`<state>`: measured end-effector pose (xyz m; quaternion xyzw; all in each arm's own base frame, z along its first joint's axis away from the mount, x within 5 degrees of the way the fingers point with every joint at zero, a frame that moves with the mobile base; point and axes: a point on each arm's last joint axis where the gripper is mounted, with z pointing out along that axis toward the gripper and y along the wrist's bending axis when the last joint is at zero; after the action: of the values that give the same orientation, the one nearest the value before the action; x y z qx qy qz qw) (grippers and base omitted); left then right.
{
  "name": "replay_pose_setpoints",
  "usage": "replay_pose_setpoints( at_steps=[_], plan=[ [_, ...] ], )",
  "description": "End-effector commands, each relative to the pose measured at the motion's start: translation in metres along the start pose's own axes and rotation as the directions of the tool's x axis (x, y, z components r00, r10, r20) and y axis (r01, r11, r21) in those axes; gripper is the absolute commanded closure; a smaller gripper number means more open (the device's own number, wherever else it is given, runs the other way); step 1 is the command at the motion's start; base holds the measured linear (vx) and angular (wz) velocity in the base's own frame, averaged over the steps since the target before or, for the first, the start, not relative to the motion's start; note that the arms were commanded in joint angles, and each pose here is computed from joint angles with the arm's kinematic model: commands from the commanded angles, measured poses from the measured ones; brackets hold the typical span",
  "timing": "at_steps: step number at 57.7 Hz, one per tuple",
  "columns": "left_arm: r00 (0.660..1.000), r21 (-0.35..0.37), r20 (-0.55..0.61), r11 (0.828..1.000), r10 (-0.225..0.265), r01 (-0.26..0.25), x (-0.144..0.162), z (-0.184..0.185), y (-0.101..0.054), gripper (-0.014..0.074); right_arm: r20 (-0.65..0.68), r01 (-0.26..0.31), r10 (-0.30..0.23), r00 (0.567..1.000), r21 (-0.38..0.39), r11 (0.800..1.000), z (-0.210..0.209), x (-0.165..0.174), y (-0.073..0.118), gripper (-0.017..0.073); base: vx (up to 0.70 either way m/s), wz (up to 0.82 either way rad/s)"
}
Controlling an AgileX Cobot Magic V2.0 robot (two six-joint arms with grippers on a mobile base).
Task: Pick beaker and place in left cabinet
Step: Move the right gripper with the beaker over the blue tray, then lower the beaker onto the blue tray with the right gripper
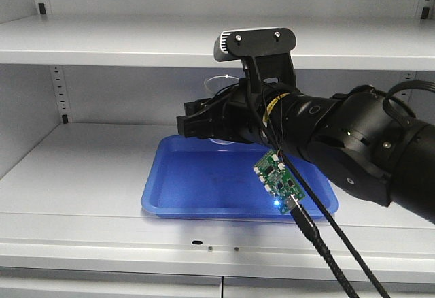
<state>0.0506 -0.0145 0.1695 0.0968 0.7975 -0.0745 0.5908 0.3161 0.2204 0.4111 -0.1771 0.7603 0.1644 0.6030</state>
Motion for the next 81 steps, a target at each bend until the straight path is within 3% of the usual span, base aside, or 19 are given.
replay_pose_setpoints(
  at_steps=[1,20,30,37,38,42,48,49,52,65,72,81],
  plan=[
    [0.994,-0.002,0.11,1.0,-0.008,0.008,-0.014,-0.003,0.0,0.06,0.116,0.004,-0.002,0.993,-0.017,1.0,-0.021,-0.029,-0.002,0.0505,0.0,0.0],
    [0.994,-0.002,0.11,1.0,-0.008,0.008,-0.014,-0.003,0.0,0.06,0.06,0.049,-0.047,0.997,-0.029,0.998,0.014,-0.004,0.003,0.0505,0.0,0.0],
    [0.994,-0.002,0.11,1.0,-0.008,0.008,-0.014,-0.003,0.0,0.06,0.074,0.122,-0.117,0.99,-0.067,0.99,0.039,0.014,0.009,0.0505,0.0,0.0],
    [0.994,-0.002,0.11,1.0,-0.008,0.008,-0.014,-0.003,0.0,0.06,0.068,0.134,-0.128,0.989,-0.096,0.986,0.056,0.029,0.013,0.0505,0.0,0.0],
    [0.994,-0.002,0.11,1.0,-0.008,0.008,-0.014,-0.003,0.0,0.06,0.057,0.169,-0.164,0.985,-0.103,0.98,0.067,0.04,0.013,0.0505,0.0,0.0],
    [0.994,-0.002,0.11,1.0,-0.008,0.008,-0.014,-0.003,0.0,0.06,0.054,0.192,-0.187,0.981,-0.111,0.975,0.077,0.049,0.011,0.0505,0.0,0.0],
    [0.994,-0.002,0.11,1.0,-0.008,0.008,-0.014,-0.003,0.0,0.06,0.078,0.193,-0.185,0.98,-0.115,0.974,0.09,0.058,-0.005,0.0505,0.0,0.0],
    [0.994,-0.002,0.11,1.0,-0.008,0.008,-0.014,-0.003,0.0,0.06,0.1,0.154,-0.142,0.985,-0.115,0.981,0.096,0.06,-0.019,0.0505,0.0,0.0],
    [0.994,-0.002,0.11,1.0,-0.008,0.008,-0.014,-0.003,0.0,0.06,0.109,0.115,-0.103,0.989,-0.105,0.988,0.1,0.062,-0.031,0.0505,0.0,0.0],
    [0.994,-0.002,0.11,1.0,-0.008,0.008,-0.014,-0.003,0.0,0.06,0.141,0.042,-0.037,0.989,-0.032,0.999,0.116,0.068,-0.084,0.0505,0.0,0.0],
    [0.994,-0.002,0.11,1.0,-0.008,0.008,-0.014,-0.003,0.0,0.06,0.143,0.038,-0.036,0.989,-0.012,0.999,0.132,0.073,-0.097,0.0505,0.0,0.0],
    [0.994,-0.002,0.11,1.0,-0.008,0.008,-0.014,-0.003,0.0,0.06,0.112,0.037,-0.036,0.993,-0.005,0.999,0.146,0.087,-0.099,0.0501,0.0,0.0]
  ],
)
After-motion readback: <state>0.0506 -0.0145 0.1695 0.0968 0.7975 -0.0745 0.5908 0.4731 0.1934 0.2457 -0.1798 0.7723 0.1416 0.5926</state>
